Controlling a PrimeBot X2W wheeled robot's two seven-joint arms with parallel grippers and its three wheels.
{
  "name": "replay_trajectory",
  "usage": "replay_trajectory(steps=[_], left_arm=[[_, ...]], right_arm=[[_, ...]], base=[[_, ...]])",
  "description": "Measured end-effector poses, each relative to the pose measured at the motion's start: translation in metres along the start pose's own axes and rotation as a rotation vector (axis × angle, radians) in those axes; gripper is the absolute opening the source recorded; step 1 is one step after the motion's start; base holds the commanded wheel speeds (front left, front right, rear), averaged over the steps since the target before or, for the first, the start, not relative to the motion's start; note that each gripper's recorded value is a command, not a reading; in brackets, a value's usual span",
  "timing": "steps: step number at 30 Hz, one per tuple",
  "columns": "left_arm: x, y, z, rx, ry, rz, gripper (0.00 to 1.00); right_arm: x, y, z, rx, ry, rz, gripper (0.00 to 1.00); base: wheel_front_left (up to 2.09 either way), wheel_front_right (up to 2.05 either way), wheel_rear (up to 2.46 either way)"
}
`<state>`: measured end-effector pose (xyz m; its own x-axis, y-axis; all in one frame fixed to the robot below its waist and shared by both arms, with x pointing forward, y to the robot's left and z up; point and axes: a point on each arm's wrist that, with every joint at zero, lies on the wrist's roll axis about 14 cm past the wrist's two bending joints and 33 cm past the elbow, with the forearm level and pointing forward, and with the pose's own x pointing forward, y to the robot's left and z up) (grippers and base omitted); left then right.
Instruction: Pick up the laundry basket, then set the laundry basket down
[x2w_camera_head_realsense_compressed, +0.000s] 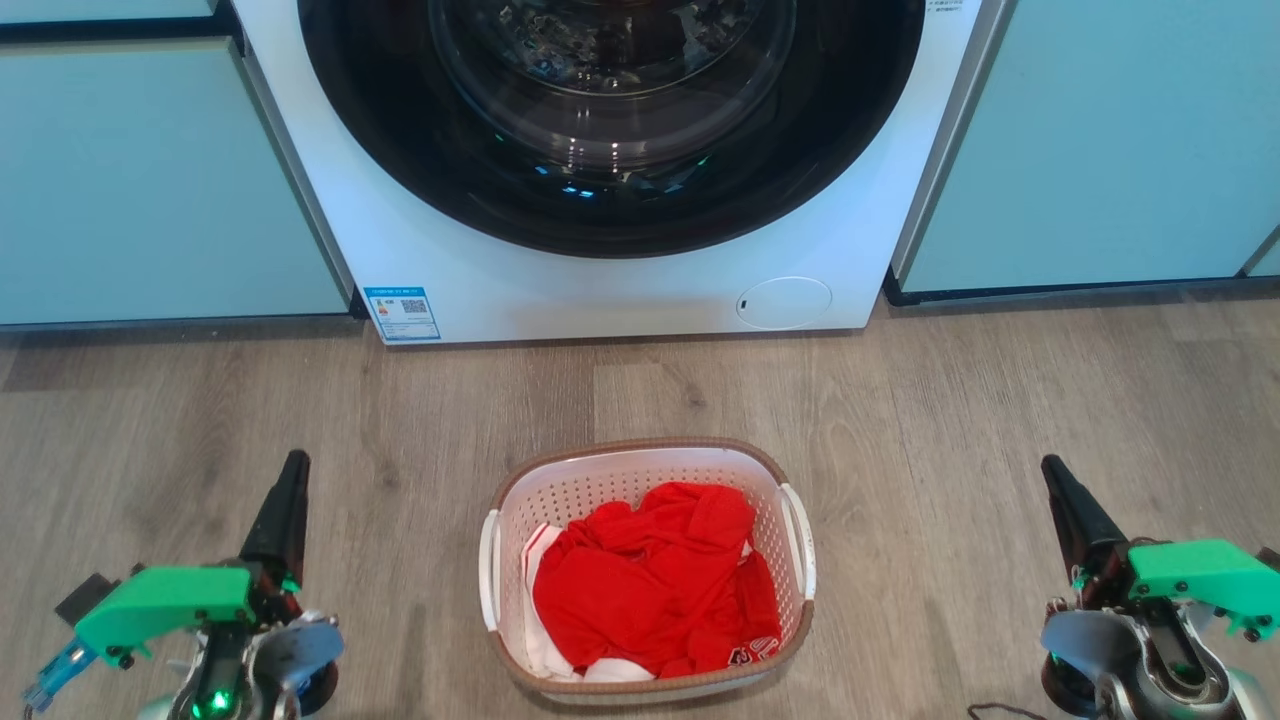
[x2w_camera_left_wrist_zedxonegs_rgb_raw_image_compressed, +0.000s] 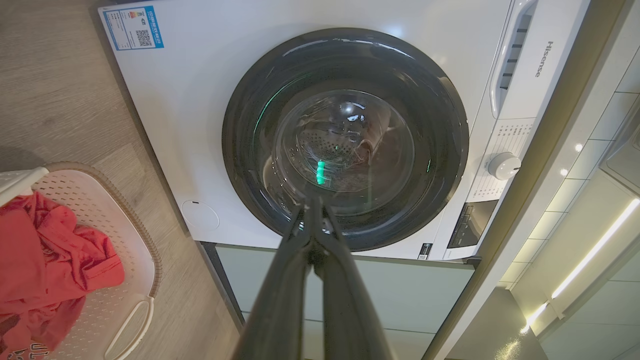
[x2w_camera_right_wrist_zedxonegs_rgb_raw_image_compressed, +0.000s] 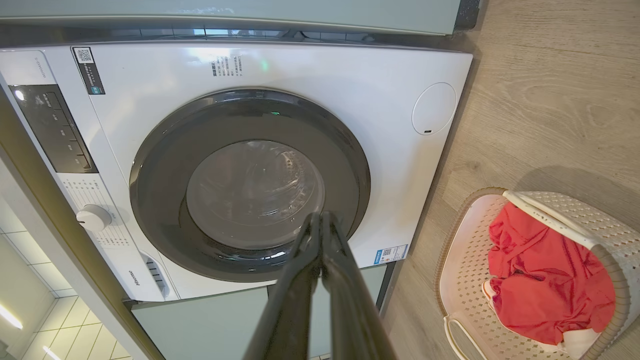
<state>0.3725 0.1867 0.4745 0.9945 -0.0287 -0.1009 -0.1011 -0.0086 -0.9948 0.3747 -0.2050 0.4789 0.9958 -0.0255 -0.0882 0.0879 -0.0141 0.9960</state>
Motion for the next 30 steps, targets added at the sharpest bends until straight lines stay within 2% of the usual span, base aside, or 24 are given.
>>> replay_trajectory(steps=[30], left_arm=[[-0.0001, 0.0000, 0.0006, 0.001, 0.002, 0.000, 0.00]], right_arm=[[-0.0002, 0.0002, 0.0017, 0.001, 0.000, 0.001, 0.00]], base=[[0.00, 0.00, 0.00]])
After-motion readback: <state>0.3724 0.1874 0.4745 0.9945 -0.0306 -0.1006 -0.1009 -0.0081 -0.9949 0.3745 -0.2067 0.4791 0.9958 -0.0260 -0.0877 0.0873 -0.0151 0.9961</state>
